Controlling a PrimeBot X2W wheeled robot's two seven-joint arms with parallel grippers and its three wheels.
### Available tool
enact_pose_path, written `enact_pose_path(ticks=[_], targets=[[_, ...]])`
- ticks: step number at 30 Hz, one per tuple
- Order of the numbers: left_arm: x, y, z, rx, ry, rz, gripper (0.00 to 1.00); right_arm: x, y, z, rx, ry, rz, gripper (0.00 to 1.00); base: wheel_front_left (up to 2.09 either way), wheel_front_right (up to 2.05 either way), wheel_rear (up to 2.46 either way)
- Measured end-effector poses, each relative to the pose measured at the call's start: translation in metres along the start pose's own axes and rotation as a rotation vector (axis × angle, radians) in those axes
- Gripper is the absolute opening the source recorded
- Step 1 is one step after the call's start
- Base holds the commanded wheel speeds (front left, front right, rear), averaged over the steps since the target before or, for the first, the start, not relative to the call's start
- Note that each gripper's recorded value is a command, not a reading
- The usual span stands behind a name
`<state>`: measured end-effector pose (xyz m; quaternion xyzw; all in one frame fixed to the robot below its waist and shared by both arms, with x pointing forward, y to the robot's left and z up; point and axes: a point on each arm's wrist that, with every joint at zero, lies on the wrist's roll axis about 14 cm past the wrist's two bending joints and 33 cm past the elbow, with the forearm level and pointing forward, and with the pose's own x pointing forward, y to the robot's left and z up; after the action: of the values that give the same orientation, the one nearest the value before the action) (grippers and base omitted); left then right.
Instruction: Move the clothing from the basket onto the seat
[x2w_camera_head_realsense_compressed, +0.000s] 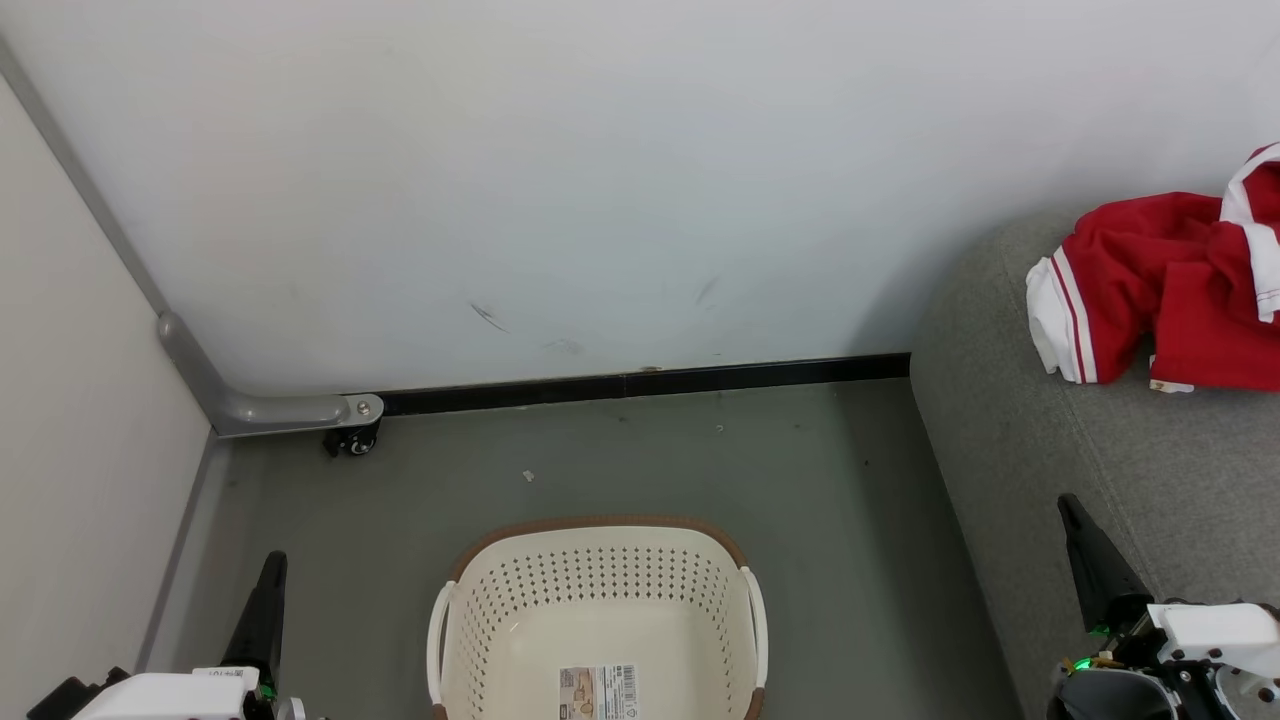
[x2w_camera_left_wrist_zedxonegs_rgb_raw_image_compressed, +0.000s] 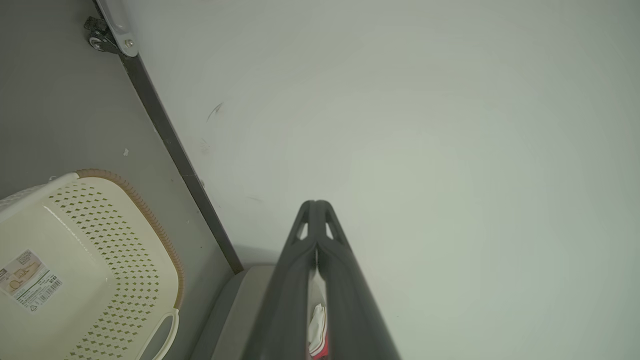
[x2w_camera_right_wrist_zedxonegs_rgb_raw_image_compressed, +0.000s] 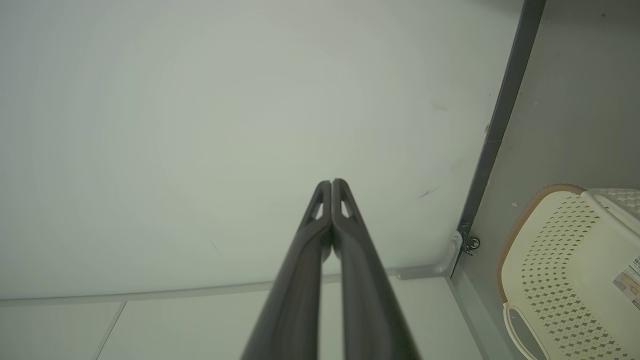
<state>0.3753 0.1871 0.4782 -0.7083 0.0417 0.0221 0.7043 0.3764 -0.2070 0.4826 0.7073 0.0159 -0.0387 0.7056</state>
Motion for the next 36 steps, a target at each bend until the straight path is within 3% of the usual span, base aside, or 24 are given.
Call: enact_pose_path(ticks=[36], targets=[[0.0,0.0,0.0,0.0,0.0,0.0,0.0,0.0,0.0,-0.0001,0.0,0.0,0.0,0.0,0.0,0.0,0.0]])
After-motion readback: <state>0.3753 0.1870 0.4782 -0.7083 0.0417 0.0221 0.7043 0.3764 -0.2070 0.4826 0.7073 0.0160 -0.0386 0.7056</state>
